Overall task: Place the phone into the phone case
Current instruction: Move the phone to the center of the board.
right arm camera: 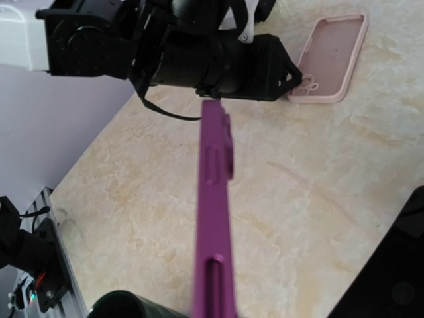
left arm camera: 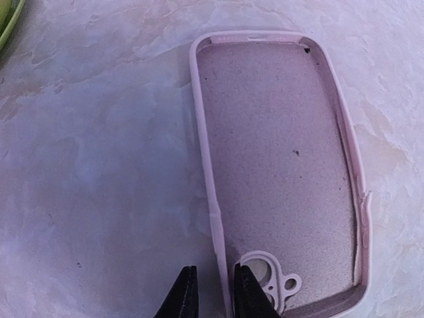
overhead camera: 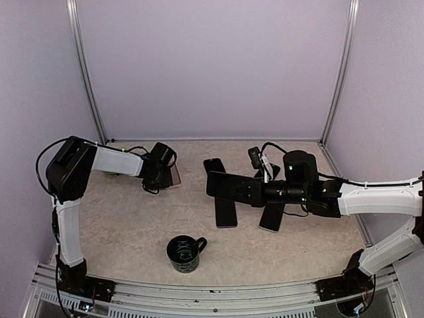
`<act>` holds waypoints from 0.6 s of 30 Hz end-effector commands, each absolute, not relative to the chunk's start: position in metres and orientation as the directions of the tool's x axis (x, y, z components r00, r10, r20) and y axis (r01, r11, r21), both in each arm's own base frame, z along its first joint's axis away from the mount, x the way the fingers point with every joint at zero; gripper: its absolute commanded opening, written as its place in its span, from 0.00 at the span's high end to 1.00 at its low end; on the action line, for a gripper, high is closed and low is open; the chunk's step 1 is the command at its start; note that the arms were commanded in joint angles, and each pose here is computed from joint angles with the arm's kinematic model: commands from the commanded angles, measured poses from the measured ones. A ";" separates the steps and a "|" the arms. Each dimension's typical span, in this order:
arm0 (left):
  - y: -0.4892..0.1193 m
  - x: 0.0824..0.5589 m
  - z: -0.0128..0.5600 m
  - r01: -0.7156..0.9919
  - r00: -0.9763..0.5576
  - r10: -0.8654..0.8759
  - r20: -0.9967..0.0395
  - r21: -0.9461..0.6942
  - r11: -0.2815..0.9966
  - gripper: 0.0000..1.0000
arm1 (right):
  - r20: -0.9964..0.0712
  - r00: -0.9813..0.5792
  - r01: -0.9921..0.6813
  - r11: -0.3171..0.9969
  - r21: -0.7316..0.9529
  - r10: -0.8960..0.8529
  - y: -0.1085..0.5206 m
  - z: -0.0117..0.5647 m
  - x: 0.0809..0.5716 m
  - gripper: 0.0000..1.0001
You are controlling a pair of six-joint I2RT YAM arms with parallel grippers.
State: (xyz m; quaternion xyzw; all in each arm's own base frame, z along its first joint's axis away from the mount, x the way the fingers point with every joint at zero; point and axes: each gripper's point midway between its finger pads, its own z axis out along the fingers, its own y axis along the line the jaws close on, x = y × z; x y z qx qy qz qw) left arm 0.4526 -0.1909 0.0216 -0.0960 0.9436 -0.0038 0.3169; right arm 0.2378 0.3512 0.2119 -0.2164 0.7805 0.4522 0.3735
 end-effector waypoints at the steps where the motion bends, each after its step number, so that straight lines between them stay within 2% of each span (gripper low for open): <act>1: -0.198 0.455 0.021 -0.144 -0.779 -0.156 -0.607 -0.069 0.987 0.84 | -0.818 -0.573 -0.713 0.462 0.527 0.049 0.358 0.245 0.245 1.00; 9: -0.206 0.450 0.023 -0.071 -0.776 -0.095 -0.624 -0.063 0.995 1.00 | -0.824 -0.565 -0.715 0.475 0.513 0.041 0.356 0.249 0.246 1.00; 18: -0.228 0.433 0.037 0.086 -0.737 0.030 -0.675 -0.050 0.995 1.00 | -0.836 -0.549 -0.713 0.511 0.480 0.020 0.351 0.253 0.249 1.00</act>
